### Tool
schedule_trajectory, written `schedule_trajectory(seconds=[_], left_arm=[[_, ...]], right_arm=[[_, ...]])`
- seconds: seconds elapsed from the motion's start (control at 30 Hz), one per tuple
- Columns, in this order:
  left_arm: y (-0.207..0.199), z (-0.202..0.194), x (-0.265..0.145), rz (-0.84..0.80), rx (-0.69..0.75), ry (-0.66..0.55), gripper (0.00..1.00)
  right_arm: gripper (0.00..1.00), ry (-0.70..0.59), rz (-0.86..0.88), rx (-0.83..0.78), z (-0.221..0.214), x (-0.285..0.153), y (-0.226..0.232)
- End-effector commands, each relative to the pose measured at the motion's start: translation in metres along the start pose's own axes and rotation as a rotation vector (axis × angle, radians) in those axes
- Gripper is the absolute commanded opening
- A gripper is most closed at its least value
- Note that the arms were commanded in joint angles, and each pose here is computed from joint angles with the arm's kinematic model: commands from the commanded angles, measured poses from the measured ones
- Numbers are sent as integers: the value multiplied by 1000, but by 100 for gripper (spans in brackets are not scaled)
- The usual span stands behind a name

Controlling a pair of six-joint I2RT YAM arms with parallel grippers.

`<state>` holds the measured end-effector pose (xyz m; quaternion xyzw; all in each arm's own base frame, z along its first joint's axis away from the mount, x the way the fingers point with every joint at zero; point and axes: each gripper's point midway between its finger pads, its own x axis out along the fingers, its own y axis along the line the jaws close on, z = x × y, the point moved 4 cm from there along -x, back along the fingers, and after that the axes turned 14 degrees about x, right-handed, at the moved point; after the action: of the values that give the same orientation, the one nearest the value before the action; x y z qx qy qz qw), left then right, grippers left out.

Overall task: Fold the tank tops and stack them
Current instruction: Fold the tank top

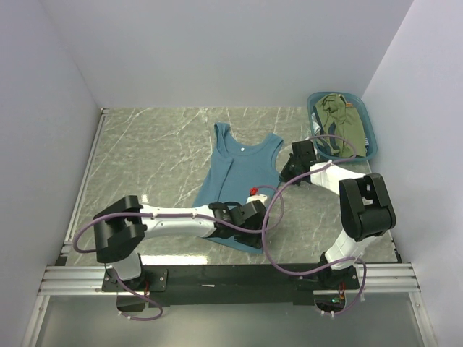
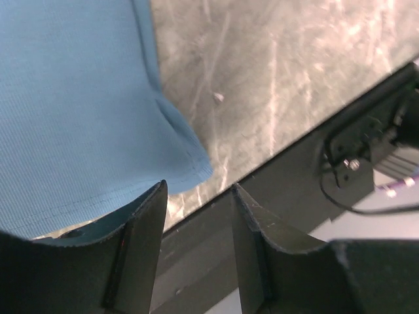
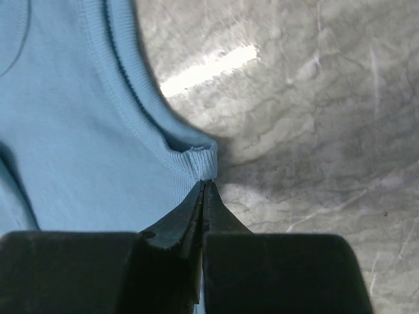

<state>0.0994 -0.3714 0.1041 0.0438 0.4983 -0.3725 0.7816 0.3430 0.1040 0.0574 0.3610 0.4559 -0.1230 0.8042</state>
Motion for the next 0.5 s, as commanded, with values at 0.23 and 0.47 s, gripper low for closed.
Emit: schedule_trajectory(seconds=[0.23, 0.47], left_arm=[[-13, 6, 18, 71, 0, -53, 49], [-15, 8, 33, 152, 35, -51, 46]], right_arm=[[0, -34, 76, -3, 22, -4, 24], [0, -29, 82, -1, 22, -3, 26]])
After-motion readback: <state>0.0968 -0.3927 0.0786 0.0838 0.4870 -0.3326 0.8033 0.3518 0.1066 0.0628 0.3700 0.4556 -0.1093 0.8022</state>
